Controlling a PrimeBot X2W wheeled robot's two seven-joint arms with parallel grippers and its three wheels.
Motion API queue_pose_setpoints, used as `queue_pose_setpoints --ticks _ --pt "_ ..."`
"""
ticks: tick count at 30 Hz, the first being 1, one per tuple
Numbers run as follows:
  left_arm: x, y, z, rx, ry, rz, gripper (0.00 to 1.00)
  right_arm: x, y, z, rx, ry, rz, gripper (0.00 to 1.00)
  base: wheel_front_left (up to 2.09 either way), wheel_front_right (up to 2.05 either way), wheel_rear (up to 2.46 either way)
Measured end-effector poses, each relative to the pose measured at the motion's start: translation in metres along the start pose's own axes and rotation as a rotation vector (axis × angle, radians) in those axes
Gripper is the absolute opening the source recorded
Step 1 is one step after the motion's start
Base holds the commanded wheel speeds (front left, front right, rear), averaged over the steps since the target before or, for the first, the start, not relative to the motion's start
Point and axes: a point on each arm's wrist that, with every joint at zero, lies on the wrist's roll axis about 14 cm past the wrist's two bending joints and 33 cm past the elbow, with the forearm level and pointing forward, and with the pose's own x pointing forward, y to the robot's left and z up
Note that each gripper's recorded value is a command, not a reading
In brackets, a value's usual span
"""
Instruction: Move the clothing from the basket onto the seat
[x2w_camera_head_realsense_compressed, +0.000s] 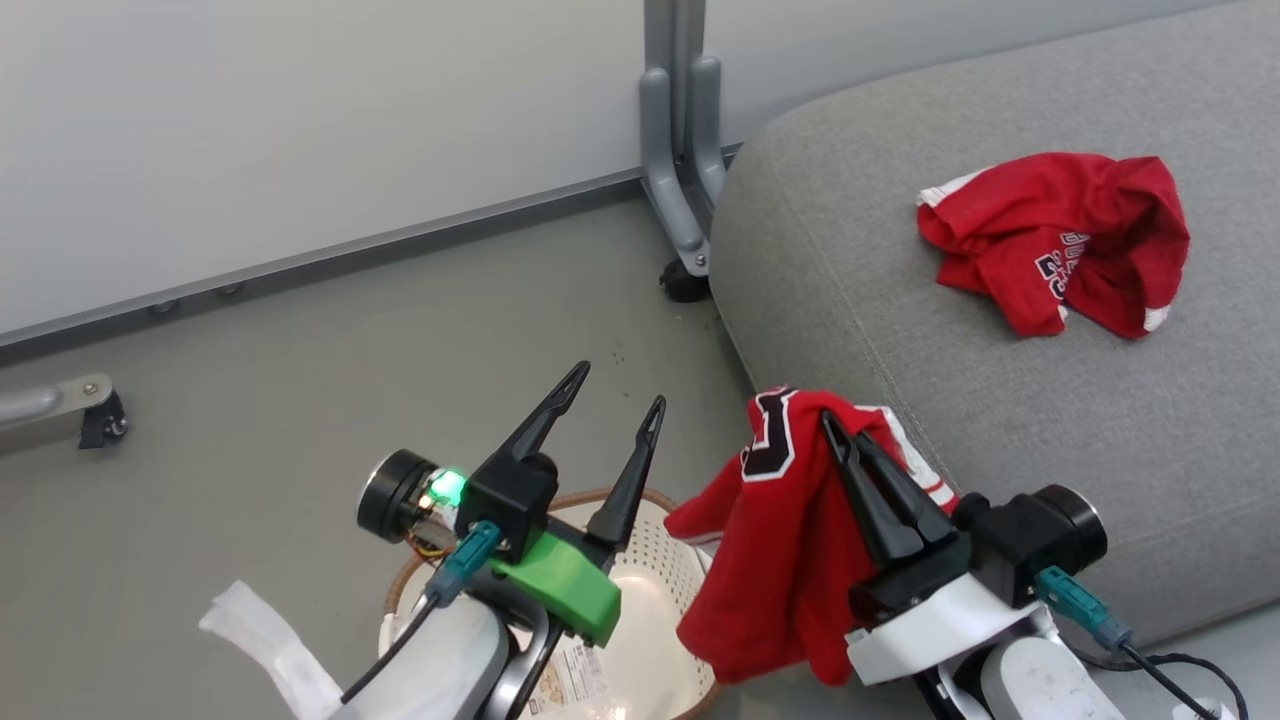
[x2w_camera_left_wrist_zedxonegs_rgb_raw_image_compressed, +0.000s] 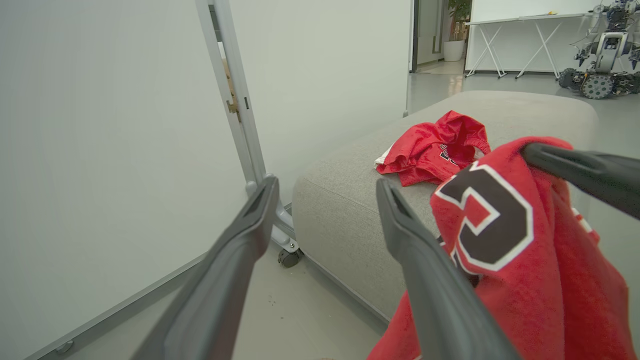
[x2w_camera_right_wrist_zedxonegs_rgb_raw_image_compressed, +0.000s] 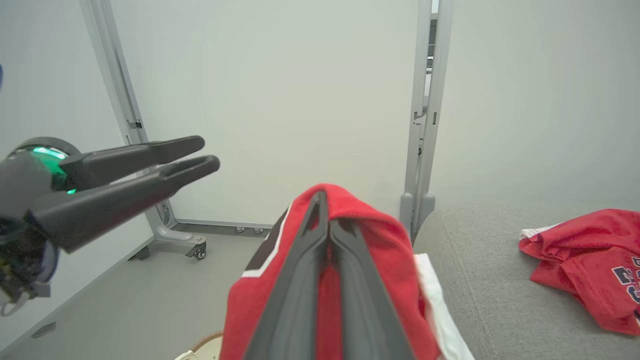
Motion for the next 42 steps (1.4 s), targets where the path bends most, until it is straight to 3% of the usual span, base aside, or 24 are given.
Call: queue_pose_setpoints --ticks 5,11,20,29,33,42 --pt "-0.003 -0.007 -0.019 -0.060 0.029 -0.041 1.00 -0.004 -0.025 0.021 -0.034 -0.057 -0.090 0.00 0.00 0.00 0.00" --pt "0.000 -0.038 -0.029 -0.152 0.029 -0.175 1.00 -0.023 -0.058 0.035 -0.082 -0.079 -0.216 0.00 0.00 0.00 0.00" --pt "0.001 -0.079 -0.059 -0.150 0.079 -0.342 1.00 -0.069 -0.104 0.042 -0.152 -0.046 -0.428 0.00 0.00 0.00 0.00" --pt "0.012 -0.089 -0.084 -0.191 0.108 -0.426 1.00 -0.078 -0.124 0.029 -0.193 0.028 -0.512 0.00 0.00 0.00 0.00" --pt "0.019 -0.084 -0.091 -0.205 0.108 -0.424 1.00 -0.068 -0.137 0.026 -0.223 0.043 -0.526 0.00 0.00 0.00 0.00" --pt "0.027 -0.064 -0.113 -0.206 0.127 -0.419 1.00 -0.001 -0.186 0.068 -0.357 -0.093 -0.530 0.00 0.00 0.00 0.00"
